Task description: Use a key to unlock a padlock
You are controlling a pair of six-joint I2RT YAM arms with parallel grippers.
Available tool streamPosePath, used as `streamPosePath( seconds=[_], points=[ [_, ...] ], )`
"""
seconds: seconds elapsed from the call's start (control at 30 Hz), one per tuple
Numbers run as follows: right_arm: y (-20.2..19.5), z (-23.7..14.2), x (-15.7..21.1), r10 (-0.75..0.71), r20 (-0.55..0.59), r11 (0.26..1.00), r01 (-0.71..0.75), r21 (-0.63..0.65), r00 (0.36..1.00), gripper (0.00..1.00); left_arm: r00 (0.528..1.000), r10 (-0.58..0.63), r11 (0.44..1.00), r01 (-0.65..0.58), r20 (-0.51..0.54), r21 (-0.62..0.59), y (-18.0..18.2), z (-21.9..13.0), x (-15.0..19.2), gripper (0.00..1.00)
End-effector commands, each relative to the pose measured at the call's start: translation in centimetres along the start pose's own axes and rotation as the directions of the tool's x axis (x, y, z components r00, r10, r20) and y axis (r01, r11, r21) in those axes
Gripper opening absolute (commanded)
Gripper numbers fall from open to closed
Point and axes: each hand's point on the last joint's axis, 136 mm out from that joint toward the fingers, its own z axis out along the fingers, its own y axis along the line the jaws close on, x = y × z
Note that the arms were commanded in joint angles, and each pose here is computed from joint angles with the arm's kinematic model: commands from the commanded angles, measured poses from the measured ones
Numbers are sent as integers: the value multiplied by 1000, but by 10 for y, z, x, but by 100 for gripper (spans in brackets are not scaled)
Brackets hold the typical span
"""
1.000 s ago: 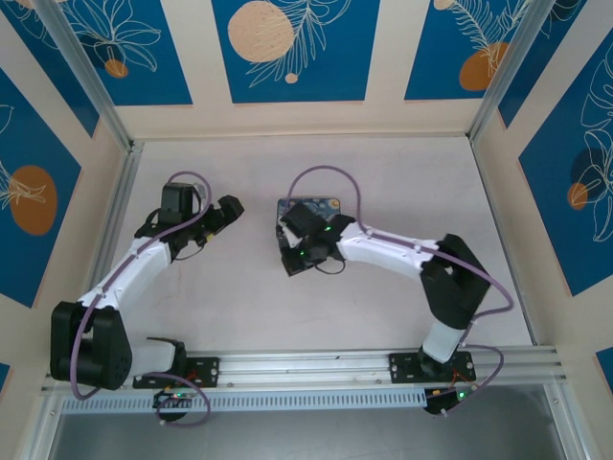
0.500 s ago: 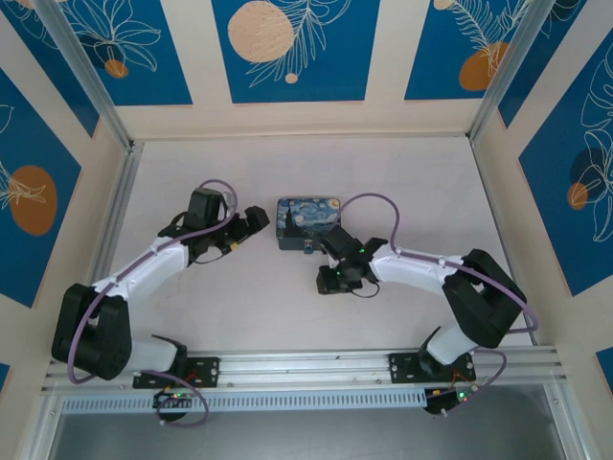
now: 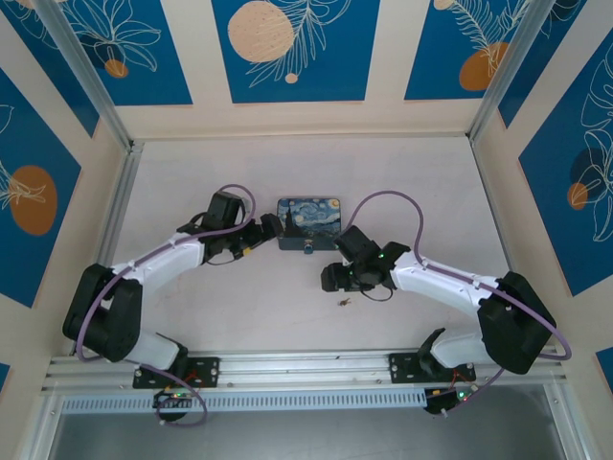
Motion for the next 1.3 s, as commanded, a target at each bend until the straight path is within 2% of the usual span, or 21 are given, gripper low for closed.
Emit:
streamPosePath(
  seconds=[0.0,0.23,0.43,0.7,0.87,1.1,1.27],
  points=[
    [-17,-1,20,61,-47,996,-57,72,997,62,999,16,1000,-16,30,13,-12,-1,-8,100],
    [-22,14,40,130,-101,987,-120,105,986,62,1000,19,1000,-19,20,5,-12,3,-7,100],
    [-11,32,45,119,-139,990,-106,94,983,63,1000,26,1000,-26,18,-4,-12,2,-7,100],
    [17,45,18,17,-116,998,-11,56,993,58,1000,26,1000,-26,15,-13,-9,3,-4,100],
    [44,30,5,-70,-17,997,69,-47,997,56,999,34,999,-34,19,-25,-6,2,-5,100],
    [16,29,16,-8,-39,998,10,61,999,49,1000,28,999,-27,8,-27,-3,8,-3,100],
    [16,32,22,-29,-50,996,33,78,998,48,1000,25,999,-25,6,-26,-3,9,-3,100]
  ],
)
